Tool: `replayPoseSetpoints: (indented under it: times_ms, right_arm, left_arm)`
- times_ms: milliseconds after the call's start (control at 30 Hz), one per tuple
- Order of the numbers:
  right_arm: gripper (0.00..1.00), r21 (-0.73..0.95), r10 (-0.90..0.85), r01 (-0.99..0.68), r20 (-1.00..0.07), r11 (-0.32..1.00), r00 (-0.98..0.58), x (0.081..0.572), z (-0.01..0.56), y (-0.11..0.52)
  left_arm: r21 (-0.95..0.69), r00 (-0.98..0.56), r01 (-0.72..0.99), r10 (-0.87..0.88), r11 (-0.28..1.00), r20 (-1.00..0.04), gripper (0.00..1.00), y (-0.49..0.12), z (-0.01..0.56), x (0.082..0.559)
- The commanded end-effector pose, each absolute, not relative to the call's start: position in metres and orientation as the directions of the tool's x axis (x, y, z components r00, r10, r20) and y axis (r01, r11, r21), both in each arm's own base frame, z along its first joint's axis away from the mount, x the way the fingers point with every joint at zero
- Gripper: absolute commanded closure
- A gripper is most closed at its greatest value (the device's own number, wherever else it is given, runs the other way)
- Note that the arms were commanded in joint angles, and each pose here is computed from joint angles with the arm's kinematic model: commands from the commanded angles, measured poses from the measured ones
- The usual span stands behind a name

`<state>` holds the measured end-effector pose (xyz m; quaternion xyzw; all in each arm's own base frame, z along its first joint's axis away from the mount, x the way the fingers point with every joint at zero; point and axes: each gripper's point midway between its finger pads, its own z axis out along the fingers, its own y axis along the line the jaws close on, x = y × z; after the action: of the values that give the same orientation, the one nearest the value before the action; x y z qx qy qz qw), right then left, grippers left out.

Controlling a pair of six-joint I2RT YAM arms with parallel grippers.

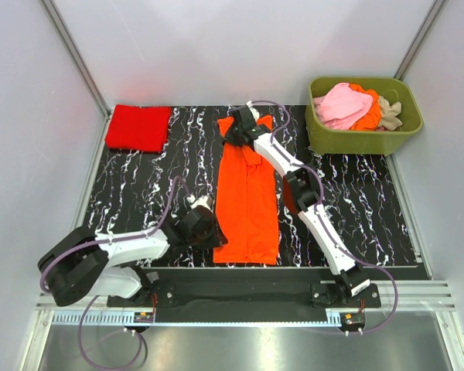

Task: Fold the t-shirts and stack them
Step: Fold the tshirt

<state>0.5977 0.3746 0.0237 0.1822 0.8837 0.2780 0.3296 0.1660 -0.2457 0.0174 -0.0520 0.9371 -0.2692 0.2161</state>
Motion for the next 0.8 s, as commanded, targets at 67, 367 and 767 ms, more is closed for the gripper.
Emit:
replayPoseSetpoints:
  times_ms: [67,367,767]
  right_arm:
    - [1.00,0.623,0.537,0.178,-0.452,0.762,-0.712,0.603,-0.007,0.373]
    - [1.00,0.770,0.603,0.071,-0.436,0.634,-0.668,0.627,0.039,0.394]
    - [0.94,0.832,0.579,-0.273,-0.537,0.482,-0.614,0.622,0.195,0.423]
  left_arm:
    - [-0.419,-0.941,-0.014,-0.153,0.908,-0.301,0.72,-0.227,-0.018,0.142]
    - [-0.400,-0.931,-0.008,-0.153,0.916,-0.332,0.69,-0.223,-0.006,0.145]
    - [-0.442,-0.876,0.052,-0.172,0.896,-0.450,0.50,-0.222,0.045,0.160]
